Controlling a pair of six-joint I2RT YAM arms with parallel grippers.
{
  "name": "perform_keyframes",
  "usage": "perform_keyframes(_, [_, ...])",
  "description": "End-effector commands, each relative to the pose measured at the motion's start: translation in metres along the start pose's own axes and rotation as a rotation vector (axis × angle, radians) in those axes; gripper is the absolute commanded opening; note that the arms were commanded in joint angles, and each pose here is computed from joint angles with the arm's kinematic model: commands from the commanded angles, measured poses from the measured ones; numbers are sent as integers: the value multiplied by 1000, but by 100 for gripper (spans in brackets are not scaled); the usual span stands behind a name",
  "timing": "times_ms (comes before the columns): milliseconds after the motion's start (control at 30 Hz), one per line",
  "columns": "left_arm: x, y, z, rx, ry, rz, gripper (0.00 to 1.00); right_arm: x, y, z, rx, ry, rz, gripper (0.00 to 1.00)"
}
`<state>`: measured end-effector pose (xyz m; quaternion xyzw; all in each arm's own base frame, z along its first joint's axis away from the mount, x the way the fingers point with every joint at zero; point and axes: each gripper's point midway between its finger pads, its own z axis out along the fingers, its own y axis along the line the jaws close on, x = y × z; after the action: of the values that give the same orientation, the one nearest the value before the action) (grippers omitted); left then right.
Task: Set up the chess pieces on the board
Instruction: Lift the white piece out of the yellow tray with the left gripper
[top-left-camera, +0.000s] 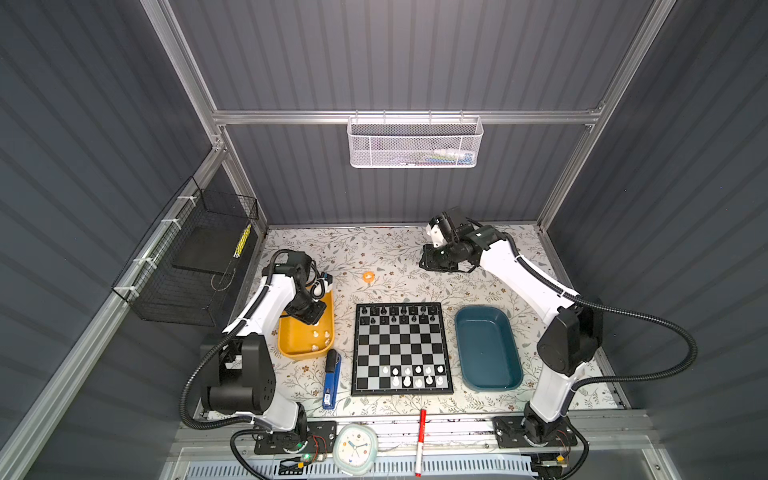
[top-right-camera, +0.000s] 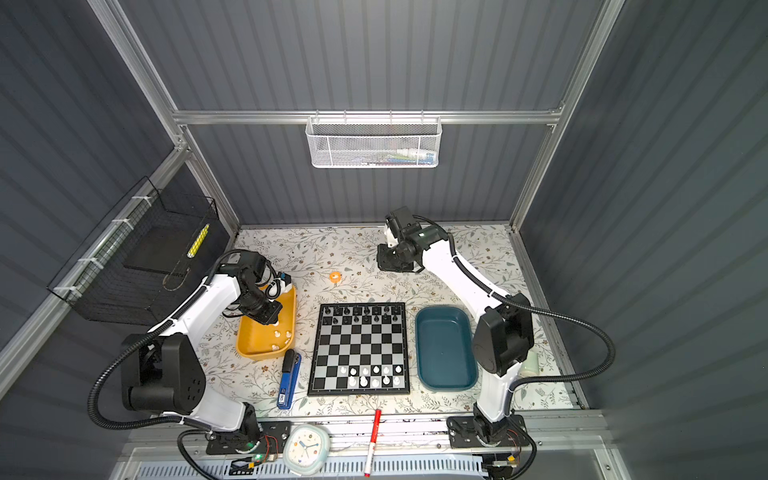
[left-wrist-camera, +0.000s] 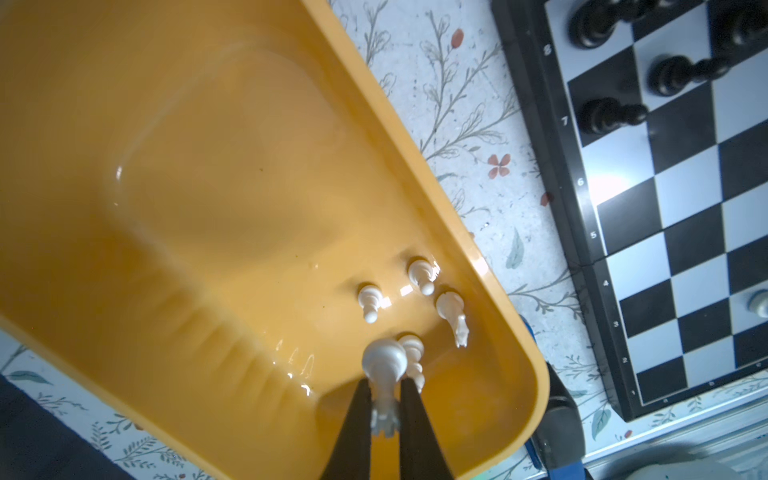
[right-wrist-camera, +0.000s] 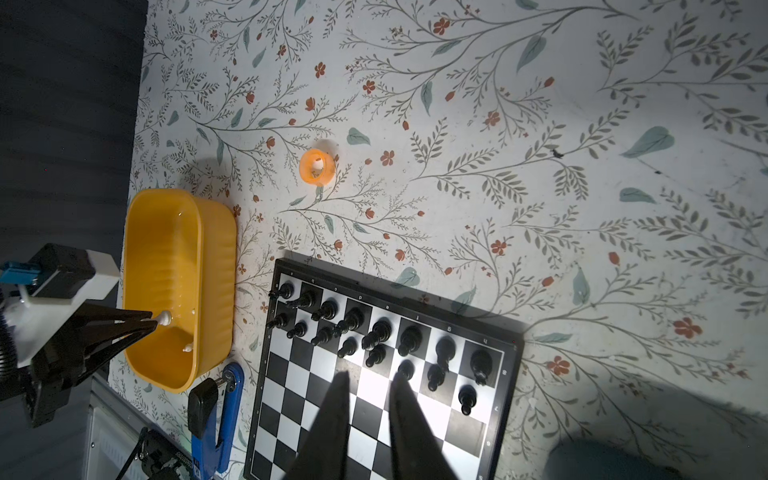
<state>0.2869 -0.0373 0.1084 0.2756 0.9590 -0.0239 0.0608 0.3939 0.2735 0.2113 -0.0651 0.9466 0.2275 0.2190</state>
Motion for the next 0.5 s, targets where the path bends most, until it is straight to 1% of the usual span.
perform_keyframes(0, [-3,-6,-18,-8,-12,72,10,-4,4,-16,-17,-36,-24,22])
perform_keyframes(233, [-22,-23,-33,-29,-51,184,10,-3,1,-23,-7,-55,-26,22])
perform_keyframes(467, [-43,-37,-55,-10,-114,238,10,2,-2,-30,-2,-66,-24,22])
